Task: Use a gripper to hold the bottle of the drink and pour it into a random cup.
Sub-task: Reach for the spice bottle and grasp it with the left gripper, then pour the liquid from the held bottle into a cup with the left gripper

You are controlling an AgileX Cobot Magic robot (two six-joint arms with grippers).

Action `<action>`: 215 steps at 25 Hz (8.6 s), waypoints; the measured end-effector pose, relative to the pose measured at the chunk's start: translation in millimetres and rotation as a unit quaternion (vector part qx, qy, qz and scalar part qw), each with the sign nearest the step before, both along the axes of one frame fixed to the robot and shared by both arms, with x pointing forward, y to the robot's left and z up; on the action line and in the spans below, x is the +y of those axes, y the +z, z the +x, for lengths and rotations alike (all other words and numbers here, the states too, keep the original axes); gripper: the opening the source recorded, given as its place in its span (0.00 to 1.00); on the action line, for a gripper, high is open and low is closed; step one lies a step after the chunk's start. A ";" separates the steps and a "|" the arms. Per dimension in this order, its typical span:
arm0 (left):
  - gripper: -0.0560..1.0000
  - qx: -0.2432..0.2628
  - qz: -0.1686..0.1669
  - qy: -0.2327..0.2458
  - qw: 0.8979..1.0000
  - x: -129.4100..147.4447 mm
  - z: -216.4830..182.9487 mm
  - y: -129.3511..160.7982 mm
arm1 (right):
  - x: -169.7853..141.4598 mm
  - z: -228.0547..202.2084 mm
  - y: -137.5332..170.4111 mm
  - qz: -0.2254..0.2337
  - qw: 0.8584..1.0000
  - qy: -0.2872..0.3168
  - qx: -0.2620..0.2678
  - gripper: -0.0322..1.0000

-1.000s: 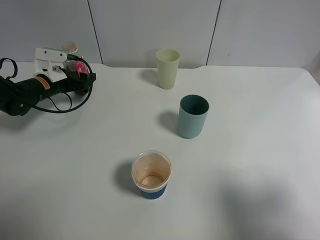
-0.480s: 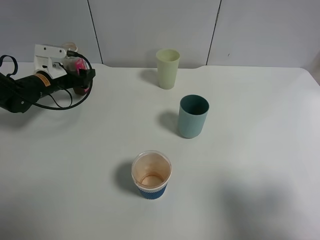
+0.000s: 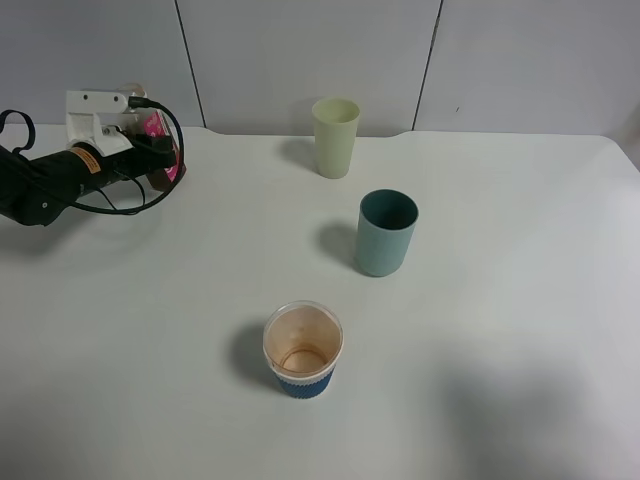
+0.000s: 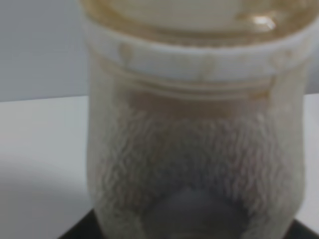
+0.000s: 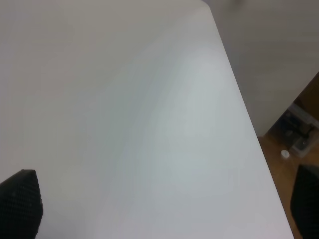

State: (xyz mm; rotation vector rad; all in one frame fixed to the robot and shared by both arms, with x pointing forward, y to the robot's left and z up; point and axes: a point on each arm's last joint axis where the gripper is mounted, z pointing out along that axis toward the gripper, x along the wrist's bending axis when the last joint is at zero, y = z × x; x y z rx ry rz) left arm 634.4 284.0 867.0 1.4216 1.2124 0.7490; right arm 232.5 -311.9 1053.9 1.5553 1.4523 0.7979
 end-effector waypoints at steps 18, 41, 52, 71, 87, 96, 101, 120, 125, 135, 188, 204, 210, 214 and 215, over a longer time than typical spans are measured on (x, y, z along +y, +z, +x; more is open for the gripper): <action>0.36 0.008 0.069 0.037 0.997 -12.9 -54.4 65.8 | 0.0 0.0 0.0 0.000 1.000 0.000 0.000 0.99; 0.36 0.053 0.207 0.098 0.972 -55.7 -184.1 123.4 | 0.0 0.0 0.0 0.000 1.000 0.000 0.000 0.99; 0.36 0.068 0.334 0.050 0.939 -92.1 -234.9 128.0 | 0.0 0.0 0.0 0.000 1.000 0.000 0.000 0.99; 0.36 0.000 0.465 -0.119 0.877 -145.8 -293.2 113.5 | 0.0 0.0 0.0 0.000 1.000 0.000 0.000 0.99; 0.36 0.022 0.558 -0.130 0.819 -160.7 -291.3 73.2 | 0.0 0.0 0.0 0.000 1.000 0.000 0.000 0.99; 0.36 0.004 0.593 -0.146 0.792 -166.1 -289.8 63.5 | 0.0 0.0 0.0 0.000 1.000 0.000 0.000 0.99; 0.36 -0.005 0.596 -0.151 0.788 -167.4 -289.4 64.0 | 0.0 0.0 0.0 0.000 1.000 0.000 0.000 0.99; 0.35 -0.068 0.667 -0.172 0.722 -172.9 -285.6 62.8 | 0.0 0.0 0.0 0.000 1.000 0.000 0.000 0.99; 0.35 -0.079 0.685 -0.180 0.701 -173.4 -285.3 63.0 | 0.0 0.0 0.0 0.000 1.000 0.000 0.000 0.99; 0.35 -0.086 0.699 -0.183 0.686 -173.2 -284.9 63.7 | 0.0 0.0 0.0 0.000 1.000 0.000 0.000 0.99; 0.35 -0.125 0.734 -0.167 0.646 -175.2 -281.4 66.6 | 0.0 0.0 0.0 0.000 1.000 0.000 0.000 0.99; 0.35 -0.136 0.737 -0.160 0.643 -174.8 -275.8 68.7 | 0.0 0.0 0.0 0.000 1.000 0.000 0.000 0.99; 0.35 -0.146 0.741 -0.164 0.634 -176.0 -275.7 69.5 | 0.0 0.0 0.0 0.000 1.000 0.000 0.000 0.99; 0.35 -0.149 0.745 -0.166 0.628 -176.4 -275.6 69.7 | 0.0 0.0 0.0 0.000 1.000 0.000 0.000 0.99; 0.35 -0.150 0.745 -0.166 0.628 -176.5 -275.6 69.7 | 0.0 0.0 0.0 0.000 1.000 0.000 0.000 0.99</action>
